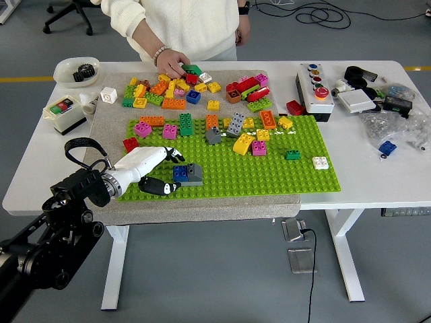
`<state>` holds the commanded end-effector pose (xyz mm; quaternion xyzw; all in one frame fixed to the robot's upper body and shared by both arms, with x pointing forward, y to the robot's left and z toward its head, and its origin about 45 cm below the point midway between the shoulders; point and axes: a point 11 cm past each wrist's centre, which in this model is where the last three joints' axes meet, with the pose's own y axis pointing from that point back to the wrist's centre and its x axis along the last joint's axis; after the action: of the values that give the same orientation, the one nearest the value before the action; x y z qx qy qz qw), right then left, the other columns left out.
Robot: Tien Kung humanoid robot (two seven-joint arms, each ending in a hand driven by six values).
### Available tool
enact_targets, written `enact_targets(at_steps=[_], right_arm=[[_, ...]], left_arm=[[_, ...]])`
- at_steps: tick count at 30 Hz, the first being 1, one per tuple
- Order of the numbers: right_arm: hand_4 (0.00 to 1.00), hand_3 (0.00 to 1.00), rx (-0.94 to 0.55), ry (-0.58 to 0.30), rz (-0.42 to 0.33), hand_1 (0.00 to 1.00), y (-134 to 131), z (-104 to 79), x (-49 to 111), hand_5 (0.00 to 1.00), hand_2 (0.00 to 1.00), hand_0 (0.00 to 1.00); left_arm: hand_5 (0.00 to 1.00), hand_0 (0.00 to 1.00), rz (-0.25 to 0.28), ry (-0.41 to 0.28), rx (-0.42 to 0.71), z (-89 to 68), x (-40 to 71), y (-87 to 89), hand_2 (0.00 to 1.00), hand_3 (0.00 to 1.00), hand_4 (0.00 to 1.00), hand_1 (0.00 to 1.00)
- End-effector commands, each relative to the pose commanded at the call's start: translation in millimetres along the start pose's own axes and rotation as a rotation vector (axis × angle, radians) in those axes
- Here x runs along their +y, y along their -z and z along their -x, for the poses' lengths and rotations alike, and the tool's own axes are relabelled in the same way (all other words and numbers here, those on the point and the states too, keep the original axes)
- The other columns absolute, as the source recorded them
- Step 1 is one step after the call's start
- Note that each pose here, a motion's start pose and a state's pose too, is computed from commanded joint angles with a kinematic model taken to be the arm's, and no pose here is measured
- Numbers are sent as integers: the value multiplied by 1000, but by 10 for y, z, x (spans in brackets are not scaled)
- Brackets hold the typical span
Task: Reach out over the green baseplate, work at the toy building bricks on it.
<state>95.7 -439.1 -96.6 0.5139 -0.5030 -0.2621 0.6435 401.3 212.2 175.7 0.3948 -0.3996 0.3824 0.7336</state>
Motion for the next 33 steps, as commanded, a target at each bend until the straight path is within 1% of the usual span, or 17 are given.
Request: enact_targets(at_steps=[4, 5, 10, 12, 16, 17, 22, 23, 26, 28, 29, 33], right_arm=[[770, 540, 0, 0, 0, 615, 3, -1, 0, 490, 636, 737], [770, 540, -1, 0, -1, 615, 5, -2, 0, 490, 636, 736], [770, 540, -2, -1, -1, 615, 8, -4, 0, 490, 636, 736], [770, 540, -2, -1, -1, 615, 5, -2, 0, 489, 636, 736], [770, 540, -1, 0, 1, 615, -6, 2, 0, 489, 636, 736], [770, 540, -1, 1, 2, 615, -9, 3, 0, 489, 636, 737], [770, 540, 1, 2, 4, 615, -20, 13, -1, 489, 636, 737], [769, 540, 1, 2, 4, 615, -21, 13, -1, 490, 635, 737], [769, 540, 2, 3, 5, 615, -31, 20, -1, 490, 635, 737], [769, 540, 3, 3, 7, 615, -40, 21, -1, 490, 635, 737], [770, 540, 3, 3, 7, 615, -43, 21, -1, 490, 635, 737], [770, 540, 4, 3, 7, 615, -41, 18, -1, 490, 635, 737]], left_arm=[[307, 815, 1, -3, 0, -11, -3, -1, 760, 822, 841, 786], [319, 819, 2, -5, 0, -16, -4, -3, 770, 867, 868, 789], [319, 819, 5, -10, 0, -41, 2, -10, 770, 867, 868, 789], [324, 821, 7, -16, -1, -61, 11, -13, 777, 859, 885, 792], [324, 821, 13, -39, -2, -123, 44, -23, 777, 859, 885, 792], [344, 868, 16, -49, -4, -145, 57, -26, 793, 812, 886, 813], [344, 868, 23, -104, -3, -233, 119, -19, 793, 812, 886, 813], [385, 924, 23, -105, -3, -235, 122, -19, 830, 654, 889, 852], [385, 924, 26, -157, -5, -281, 210, 9, 830, 654, 889, 852], [385, 924, 25, -175, -5, -293, 247, 27, 830, 654, 889, 852], [566, 998, 25, -179, -5, -295, 255, 31, 908, 593, 998, 966], [566, 998, 26, -197, -6, -238, 327, 75, 908, 593, 998, 966]])
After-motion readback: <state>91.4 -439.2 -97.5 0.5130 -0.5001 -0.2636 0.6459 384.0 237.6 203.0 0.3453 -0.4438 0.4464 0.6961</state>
